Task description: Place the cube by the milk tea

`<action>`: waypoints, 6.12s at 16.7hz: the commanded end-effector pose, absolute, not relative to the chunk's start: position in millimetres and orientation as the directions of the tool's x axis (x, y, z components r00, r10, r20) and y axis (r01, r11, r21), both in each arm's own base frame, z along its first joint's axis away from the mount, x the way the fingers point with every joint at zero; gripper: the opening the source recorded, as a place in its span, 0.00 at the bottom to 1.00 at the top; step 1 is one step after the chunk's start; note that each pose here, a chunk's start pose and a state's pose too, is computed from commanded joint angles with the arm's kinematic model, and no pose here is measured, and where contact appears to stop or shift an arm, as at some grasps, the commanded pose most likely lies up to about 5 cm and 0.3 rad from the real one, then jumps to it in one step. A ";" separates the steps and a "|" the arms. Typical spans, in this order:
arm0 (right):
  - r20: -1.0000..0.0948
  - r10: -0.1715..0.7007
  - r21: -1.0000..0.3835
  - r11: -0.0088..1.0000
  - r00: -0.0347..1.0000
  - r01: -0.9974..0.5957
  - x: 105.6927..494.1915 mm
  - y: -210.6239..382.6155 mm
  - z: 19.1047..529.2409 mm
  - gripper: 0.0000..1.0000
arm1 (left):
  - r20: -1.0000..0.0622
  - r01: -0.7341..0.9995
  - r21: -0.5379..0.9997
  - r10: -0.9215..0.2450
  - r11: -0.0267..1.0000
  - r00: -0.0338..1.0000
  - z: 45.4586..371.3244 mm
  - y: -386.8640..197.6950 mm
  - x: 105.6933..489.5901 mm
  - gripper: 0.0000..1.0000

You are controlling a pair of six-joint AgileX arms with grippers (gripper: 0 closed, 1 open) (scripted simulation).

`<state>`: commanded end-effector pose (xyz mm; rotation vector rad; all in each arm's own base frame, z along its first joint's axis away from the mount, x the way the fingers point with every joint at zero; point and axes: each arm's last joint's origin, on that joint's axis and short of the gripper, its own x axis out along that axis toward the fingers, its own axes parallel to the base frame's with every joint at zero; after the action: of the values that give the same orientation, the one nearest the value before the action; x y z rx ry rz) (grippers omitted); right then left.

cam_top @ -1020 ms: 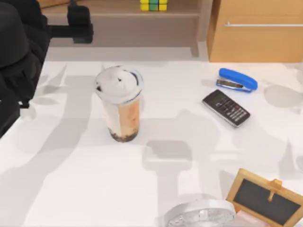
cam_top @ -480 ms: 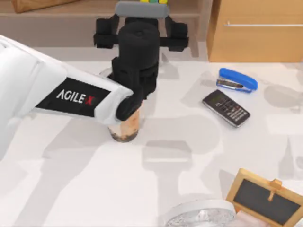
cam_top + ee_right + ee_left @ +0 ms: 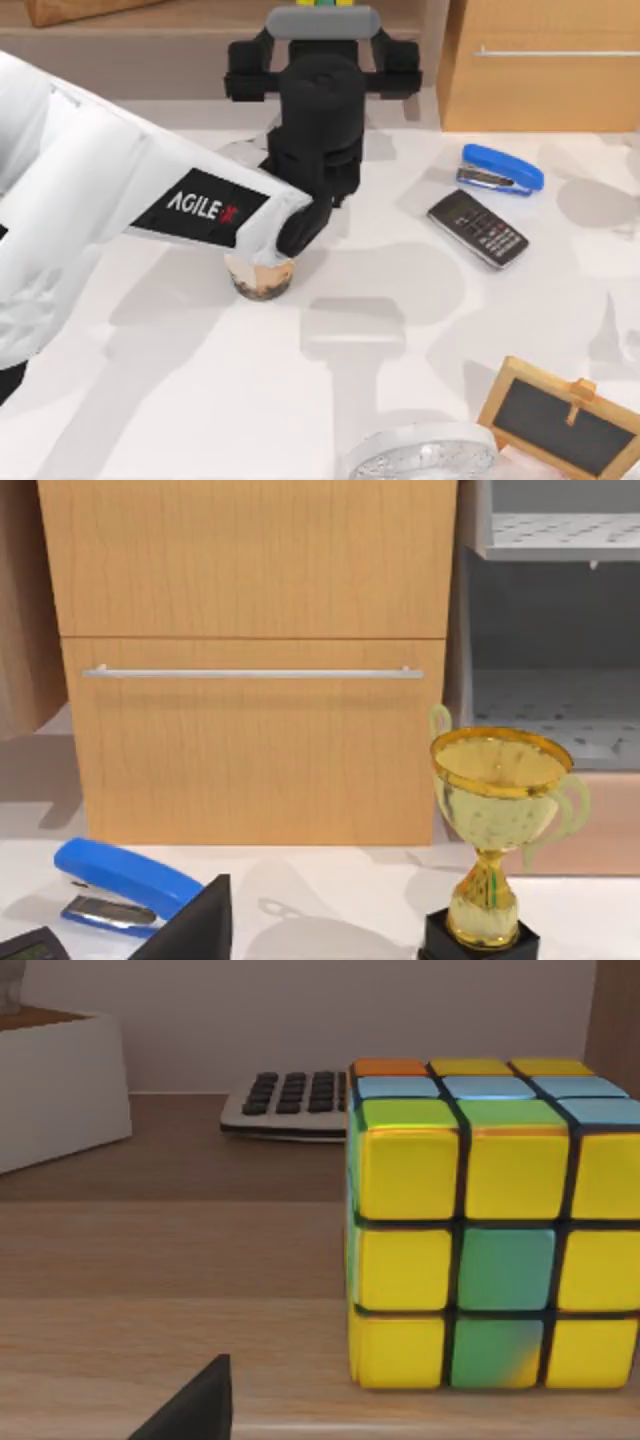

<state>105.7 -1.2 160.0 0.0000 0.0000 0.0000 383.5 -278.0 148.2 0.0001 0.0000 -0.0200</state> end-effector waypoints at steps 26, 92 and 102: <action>0.000 0.000 0.000 1.000 1.000 0.000 105.7 -1.2 160.0 1.00 | 0.000 0.020 0.000 -0.020 1.000 1.000 148.2 -279.2 443.4 0.55; 0.000 0.000 0.000 1.000 1.000 0.000 105.7 -1.2 160.0 1.00 | -1.000 0.012 -0.006 -0.006 1.000 0.013 186.2 -60.7 380.3 0.00; 0.000 0.000 0.000 1.000 1.000 0.000 105.7 -1.2 160.0 1.00 | -0.998 -0.008 -0.011 -0.010 1.000 0.068 192.7 -53.5 383.6 0.00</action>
<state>105.7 -1.2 160.0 0.0000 0.0000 0.0000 383.6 -53.5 192.7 -0.0146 1.5029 -0.0022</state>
